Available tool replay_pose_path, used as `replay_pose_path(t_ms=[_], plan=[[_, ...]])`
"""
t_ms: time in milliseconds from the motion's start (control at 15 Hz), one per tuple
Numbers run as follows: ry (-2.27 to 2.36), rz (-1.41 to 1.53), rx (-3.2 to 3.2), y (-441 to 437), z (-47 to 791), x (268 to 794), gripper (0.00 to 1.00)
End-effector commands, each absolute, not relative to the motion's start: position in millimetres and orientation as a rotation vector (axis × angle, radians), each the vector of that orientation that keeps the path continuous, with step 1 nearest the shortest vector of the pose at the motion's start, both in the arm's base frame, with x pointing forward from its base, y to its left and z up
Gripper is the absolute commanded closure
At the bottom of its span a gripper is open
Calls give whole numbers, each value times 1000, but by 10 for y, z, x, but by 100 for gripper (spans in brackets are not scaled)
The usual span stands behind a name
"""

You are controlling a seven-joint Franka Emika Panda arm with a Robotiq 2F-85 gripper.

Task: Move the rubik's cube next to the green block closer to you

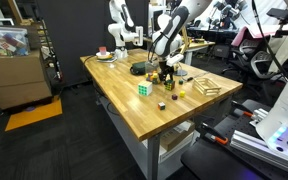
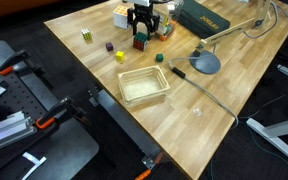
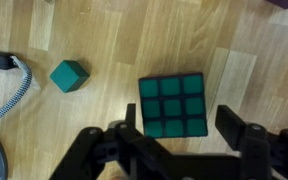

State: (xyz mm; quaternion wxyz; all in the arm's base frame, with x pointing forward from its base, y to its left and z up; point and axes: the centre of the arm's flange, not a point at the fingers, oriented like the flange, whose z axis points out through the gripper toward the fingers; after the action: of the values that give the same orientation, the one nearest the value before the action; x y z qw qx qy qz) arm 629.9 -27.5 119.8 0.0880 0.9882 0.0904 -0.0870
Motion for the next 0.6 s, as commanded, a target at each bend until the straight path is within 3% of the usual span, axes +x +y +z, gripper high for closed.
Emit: replay_pose_path(t_ms=[0, 533], plan=[[283, -295, 2976, -265, 1215, 6325, 51], [79, -247, 2940, -353, 1469, 6109, 98]])
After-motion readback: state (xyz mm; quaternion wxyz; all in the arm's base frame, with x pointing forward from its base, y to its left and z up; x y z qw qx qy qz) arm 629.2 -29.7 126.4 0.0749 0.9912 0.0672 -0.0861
